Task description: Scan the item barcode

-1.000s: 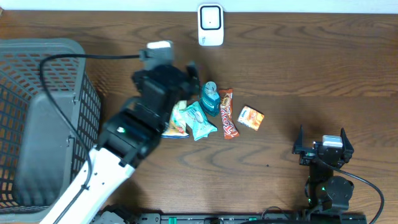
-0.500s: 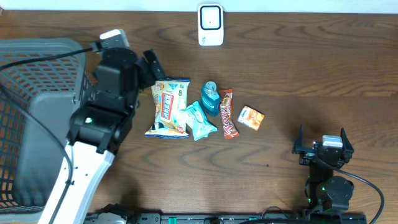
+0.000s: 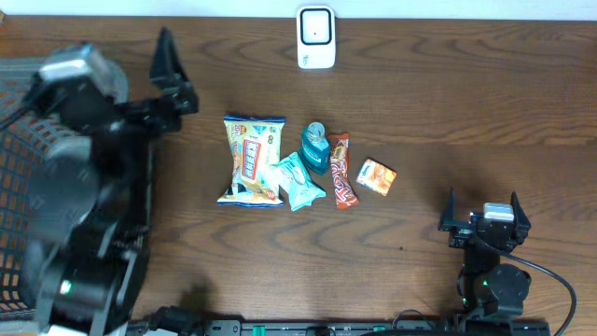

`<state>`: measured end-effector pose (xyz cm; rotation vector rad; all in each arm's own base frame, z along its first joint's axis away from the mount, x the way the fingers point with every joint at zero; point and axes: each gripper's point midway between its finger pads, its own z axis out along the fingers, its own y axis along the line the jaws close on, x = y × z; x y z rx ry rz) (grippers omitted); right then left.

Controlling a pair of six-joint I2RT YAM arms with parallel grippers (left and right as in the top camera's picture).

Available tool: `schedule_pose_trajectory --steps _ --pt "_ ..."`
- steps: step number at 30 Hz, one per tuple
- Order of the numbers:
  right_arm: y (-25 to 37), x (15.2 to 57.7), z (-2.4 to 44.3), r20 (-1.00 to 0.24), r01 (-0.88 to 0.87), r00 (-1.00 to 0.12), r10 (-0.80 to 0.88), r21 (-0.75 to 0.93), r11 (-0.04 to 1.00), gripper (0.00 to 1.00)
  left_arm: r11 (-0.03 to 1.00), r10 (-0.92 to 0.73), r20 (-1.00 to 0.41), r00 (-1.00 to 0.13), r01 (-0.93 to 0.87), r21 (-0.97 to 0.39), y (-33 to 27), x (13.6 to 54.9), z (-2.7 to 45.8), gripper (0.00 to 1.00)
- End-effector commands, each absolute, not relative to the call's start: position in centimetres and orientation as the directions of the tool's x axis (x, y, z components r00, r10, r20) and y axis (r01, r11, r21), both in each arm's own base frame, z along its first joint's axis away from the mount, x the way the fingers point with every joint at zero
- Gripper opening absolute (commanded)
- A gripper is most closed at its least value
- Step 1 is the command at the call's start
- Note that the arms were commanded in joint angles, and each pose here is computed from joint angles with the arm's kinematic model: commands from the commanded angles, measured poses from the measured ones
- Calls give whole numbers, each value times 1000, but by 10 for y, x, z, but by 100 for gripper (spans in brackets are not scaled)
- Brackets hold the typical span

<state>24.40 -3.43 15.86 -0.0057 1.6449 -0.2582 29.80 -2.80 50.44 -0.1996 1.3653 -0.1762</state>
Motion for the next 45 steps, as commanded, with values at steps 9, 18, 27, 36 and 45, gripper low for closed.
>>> schedule_pose_trajectory --steps 9,18,27,36,45 --pt "-36 243 158 -982 161 -97 -164 -178 971 99 998 -3 -976 217 -58 -16 -11 248 516 98" --pt "-36 243 158 -982 161 -97 -164 -178 971 99 1000 -1 -970 243 -12 -4 -11 216 520 98" --pt "-36 243 158 -982 161 -97 -164 -178 971 99 998 -38 -922 385 51 -19 -4 146 542 98" --pt "-36 243 158 -982 161 -97 -164 -178 971 99 997 -69 -860 506 56 -48 12 86 555 98" --pt "-36 243 158 -982 161 -97 -164 -178 971 99 993 -114 -838 534 65 -94 19 71 557 98"
